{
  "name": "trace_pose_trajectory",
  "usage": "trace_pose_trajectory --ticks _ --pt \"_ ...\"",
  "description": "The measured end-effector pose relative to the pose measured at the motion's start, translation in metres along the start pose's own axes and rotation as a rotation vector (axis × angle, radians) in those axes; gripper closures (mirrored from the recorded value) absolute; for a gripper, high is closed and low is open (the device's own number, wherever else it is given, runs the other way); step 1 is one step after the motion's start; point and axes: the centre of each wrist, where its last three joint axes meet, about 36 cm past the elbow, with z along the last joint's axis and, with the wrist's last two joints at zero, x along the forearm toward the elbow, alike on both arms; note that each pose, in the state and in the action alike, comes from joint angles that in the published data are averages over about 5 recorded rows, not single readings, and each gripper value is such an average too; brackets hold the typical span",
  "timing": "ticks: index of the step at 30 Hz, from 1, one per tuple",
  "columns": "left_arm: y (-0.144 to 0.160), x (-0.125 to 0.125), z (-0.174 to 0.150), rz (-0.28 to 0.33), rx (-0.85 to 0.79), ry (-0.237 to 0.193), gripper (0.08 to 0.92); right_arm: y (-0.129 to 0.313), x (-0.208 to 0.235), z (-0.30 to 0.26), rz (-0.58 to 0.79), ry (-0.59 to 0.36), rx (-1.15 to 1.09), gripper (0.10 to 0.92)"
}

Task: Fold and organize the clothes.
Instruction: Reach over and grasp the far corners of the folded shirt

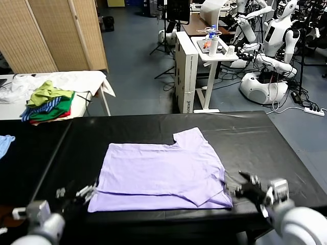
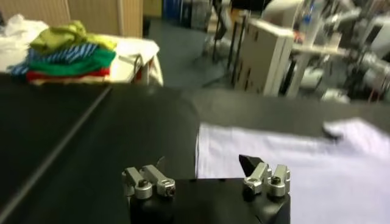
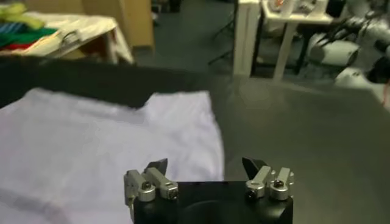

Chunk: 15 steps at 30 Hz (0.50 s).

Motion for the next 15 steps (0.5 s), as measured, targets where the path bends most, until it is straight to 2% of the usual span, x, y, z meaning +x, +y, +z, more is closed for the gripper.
trace_pose_trajectory --ticks 5,15 --pt "0.014 -0.050 -0.022 0.048 -0.001 0.014 0.093 -0.002 -0.057 -0.014 0.005 0.045 -0.010 0.115" --pt "0.036 -0.144 -0.045 0.048 -0.014 0.099 0.092 0.013 -0.130 -0.024 -0.023 0.095 -0.005 0.115"
